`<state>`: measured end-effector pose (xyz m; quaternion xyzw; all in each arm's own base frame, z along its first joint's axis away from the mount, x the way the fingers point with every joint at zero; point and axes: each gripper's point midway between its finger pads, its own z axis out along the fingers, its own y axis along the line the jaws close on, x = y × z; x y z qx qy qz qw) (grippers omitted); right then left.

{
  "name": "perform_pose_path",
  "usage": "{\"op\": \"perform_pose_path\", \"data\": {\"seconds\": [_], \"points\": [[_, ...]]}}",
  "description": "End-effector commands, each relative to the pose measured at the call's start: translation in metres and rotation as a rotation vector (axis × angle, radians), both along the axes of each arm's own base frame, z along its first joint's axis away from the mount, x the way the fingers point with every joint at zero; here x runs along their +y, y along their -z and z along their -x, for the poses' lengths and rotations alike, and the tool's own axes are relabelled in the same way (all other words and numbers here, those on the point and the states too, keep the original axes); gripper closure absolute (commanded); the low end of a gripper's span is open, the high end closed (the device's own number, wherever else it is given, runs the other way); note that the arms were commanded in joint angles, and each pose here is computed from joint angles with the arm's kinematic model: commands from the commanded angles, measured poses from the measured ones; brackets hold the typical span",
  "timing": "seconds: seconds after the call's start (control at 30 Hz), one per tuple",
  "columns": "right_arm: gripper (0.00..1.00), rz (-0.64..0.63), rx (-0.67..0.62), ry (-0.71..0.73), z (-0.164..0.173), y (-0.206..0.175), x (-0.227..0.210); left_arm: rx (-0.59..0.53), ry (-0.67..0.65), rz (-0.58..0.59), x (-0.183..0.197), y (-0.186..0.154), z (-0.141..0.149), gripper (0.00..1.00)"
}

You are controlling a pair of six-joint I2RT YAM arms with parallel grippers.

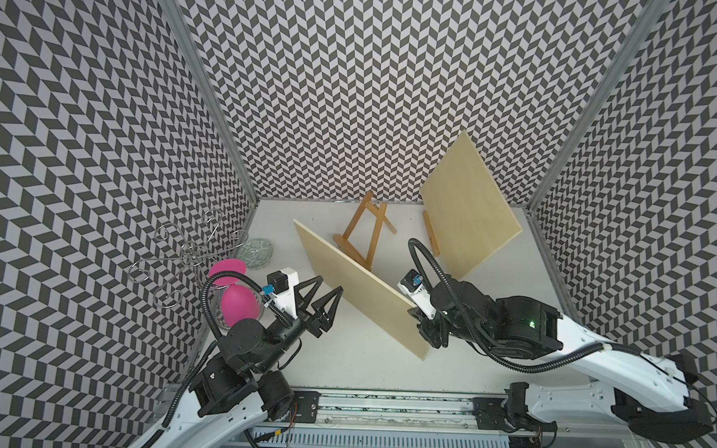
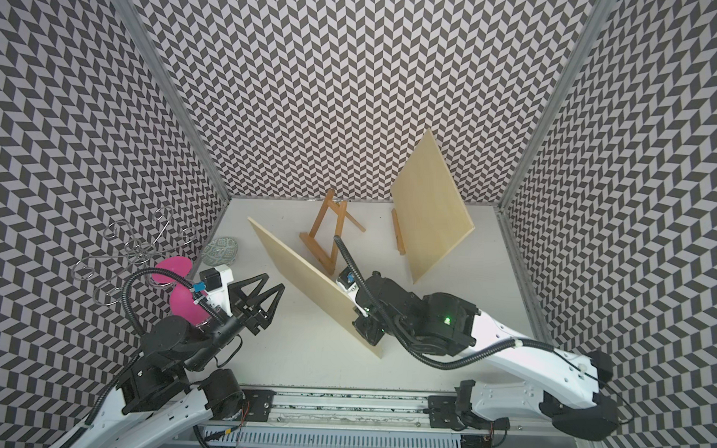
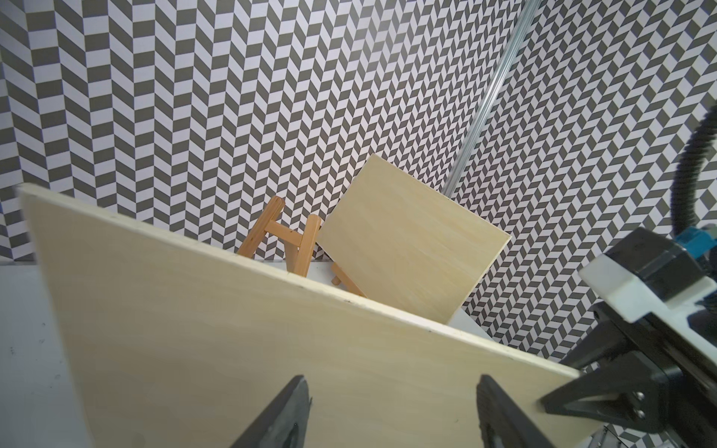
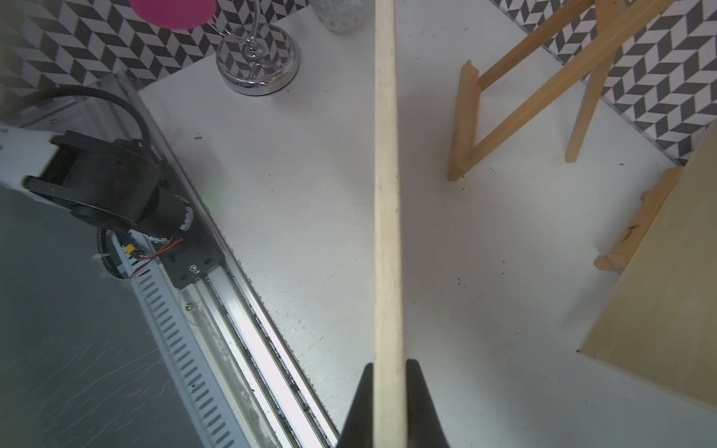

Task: Assemble the easel
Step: Pick up the drawing board from the center of the board.

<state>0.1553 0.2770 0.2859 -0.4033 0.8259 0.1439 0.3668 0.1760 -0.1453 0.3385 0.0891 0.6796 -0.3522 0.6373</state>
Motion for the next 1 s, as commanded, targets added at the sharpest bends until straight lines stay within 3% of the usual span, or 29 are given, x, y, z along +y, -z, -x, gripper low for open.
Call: {"op": "perform_pose_path", "data": {"seconds": [0.0,0.13,0.53,0.73,0.97], "points": [[1.00,-0.122,-0.047,0.043,-0.009,-0.022,0.005,-0.017,0.008,0.047,-0.002,-0.014,0.000,0.31],[0.96,-0.102,-0.024,0.052,-0.009,-0.012,0.007,-0.006,0.011,0.035,-0.006,-0.010,-0.003,0.31],[0.72,-0.083,0.016,0.060,-0.014,-0.008,0.015,-0.010,-0.014,0.026,-0.003,-0.006,-0.006,0.30],[0.72,-0.044,0.010,0.065,-0.028,-0.008,0.031,-0.013,-0.021,0.028,-0.005,-0.003,-0.009,0.30],[0.82,-0.110,0.056,0.063,-0.045,-0.010,0.033,-0.001,-0.045,-0.006,-0.007,0.004,-0.016,0.30]]}}
